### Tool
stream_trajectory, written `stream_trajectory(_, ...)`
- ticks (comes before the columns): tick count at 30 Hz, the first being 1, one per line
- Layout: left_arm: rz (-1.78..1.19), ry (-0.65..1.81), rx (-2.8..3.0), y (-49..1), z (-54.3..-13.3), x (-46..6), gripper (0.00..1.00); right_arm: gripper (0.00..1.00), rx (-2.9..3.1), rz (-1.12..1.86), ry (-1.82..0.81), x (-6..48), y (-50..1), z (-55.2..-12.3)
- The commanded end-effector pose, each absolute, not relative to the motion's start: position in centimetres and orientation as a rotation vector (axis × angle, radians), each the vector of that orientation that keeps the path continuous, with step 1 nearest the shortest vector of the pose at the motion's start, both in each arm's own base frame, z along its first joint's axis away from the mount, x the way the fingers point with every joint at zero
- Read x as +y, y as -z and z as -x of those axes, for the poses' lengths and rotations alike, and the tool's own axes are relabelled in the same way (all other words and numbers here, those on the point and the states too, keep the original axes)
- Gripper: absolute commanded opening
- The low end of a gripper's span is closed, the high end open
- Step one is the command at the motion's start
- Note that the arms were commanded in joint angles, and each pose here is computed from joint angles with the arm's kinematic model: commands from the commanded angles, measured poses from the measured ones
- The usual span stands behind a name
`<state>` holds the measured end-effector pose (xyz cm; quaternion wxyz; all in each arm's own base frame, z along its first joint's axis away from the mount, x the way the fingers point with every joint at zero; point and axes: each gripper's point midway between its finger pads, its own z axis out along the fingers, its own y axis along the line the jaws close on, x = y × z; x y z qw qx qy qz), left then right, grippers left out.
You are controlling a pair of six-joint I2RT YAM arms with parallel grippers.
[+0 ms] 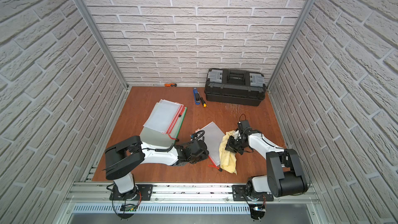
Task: Wipe the document bag
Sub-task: Adjust the document bag at the center of the board.
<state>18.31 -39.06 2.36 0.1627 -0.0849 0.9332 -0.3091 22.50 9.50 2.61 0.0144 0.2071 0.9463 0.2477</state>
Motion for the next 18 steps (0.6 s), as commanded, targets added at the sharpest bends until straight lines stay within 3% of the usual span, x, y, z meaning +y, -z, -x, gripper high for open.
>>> stream_trajectory(1,0.237,0.707,2.786,1.3,-16.8,-36.7,0.10,0.02,2.963,-0.597,-0.783,9.8,-2.5,-22.0)
stream_trajectory(7,0.233,0.695,2.792,1.4,-17.0,-36.5,0.00,0.02,2.959,-0.586,-0.785,9.8,-2.7,-22.0)
stream_trajectory(12,0.222,0.676,2.788,0.8,-17.4,-35.7,0.00,0.02,2.939,-0.565,-0.805,10.0,-3.9,-22.2)
stream_trajectory(18,0.135,0.547,2.729,-4.6,-18.6,-32.1,0.00,0.02,2.841,-0.484,-0.767,9.5,-10.5,-23.1)
